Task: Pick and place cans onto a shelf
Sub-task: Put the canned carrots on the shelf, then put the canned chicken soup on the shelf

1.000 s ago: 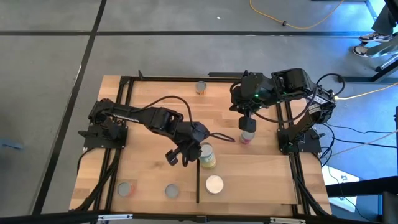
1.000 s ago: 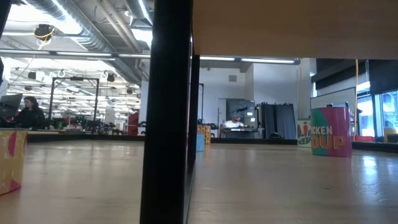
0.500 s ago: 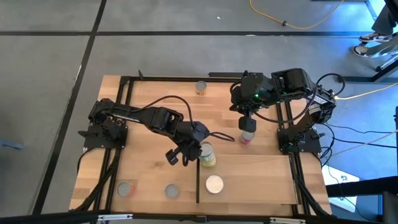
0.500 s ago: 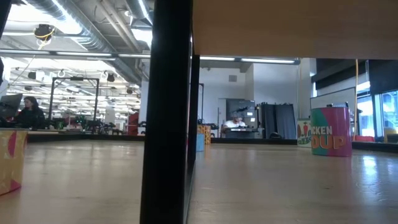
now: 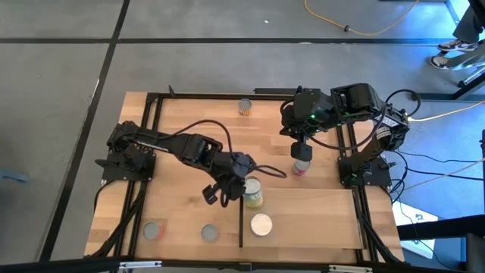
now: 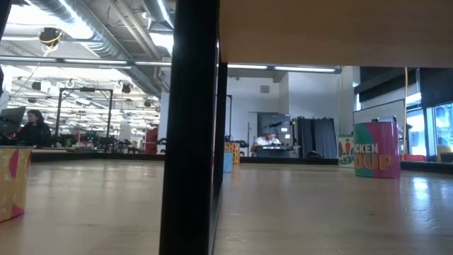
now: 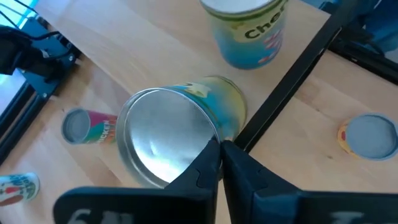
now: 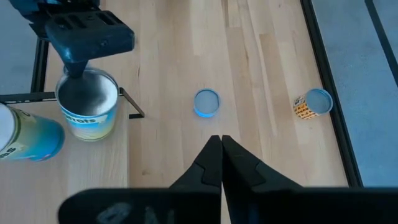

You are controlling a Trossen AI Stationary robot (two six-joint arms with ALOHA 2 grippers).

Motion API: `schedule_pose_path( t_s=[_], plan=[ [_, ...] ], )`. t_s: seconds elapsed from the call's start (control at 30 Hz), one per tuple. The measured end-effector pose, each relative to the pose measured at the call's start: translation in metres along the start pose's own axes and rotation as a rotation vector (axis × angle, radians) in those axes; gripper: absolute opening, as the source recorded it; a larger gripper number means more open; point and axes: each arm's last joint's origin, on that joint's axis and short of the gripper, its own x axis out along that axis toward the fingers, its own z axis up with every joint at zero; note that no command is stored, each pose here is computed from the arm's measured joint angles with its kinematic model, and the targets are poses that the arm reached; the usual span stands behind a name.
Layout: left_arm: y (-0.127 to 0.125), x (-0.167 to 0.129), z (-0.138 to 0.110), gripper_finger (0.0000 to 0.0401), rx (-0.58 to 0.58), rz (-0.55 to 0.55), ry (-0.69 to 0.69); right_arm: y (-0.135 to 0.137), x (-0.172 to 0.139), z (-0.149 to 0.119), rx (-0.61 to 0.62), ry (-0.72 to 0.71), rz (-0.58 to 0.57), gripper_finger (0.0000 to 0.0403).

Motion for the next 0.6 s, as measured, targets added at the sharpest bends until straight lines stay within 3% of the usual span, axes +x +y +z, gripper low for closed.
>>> schedule_pose_path(
  t_s=[0.4,0.6],
  plan=[
    [0.0011,-0.0006,-0.0001,0.0035,-0.001,0.02,0.006,-0.0001,0.0001,0.0,0.0,0.0,0.0,0.0003],
    [0.0049,-0.0067,-0.0031,0.0035,-0.025,0.175,0.107,0.0,-0.0001,0.0,-0.046,0.0,0.0,0.0003]
  ],
)
